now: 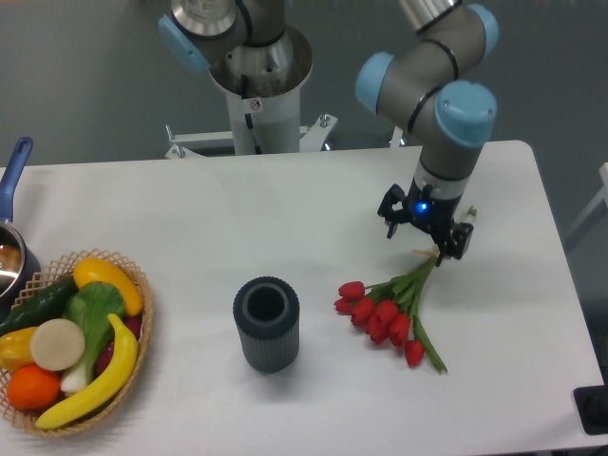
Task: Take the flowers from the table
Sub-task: 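Lower the gripper around the tulip stems just below the tie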
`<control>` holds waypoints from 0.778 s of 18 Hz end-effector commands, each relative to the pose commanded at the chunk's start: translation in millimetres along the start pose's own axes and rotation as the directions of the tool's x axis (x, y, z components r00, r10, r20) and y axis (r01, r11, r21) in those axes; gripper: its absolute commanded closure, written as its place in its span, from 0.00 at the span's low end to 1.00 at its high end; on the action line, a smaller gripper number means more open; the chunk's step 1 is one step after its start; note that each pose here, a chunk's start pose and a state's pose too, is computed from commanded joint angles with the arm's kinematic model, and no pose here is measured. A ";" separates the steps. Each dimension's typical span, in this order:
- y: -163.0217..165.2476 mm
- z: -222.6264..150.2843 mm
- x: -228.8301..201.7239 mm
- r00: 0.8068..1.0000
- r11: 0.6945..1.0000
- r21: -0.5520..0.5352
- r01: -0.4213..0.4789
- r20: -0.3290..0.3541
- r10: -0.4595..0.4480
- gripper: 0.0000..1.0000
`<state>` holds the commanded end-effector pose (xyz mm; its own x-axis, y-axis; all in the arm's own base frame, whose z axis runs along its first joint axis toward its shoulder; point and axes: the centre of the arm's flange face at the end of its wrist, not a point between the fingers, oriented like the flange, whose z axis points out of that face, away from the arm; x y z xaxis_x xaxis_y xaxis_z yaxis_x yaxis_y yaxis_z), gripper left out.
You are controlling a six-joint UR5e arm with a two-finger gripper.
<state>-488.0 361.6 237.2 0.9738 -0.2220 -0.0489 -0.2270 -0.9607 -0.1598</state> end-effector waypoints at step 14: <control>0.6 43.6 -11.0 0.998 1.000 0.005 -0.008 -0.055 0.009 0.00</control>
<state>-499.4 370.8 194.6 0.9710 -0.2390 0.0042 -0.2351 -0.9579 -0.1647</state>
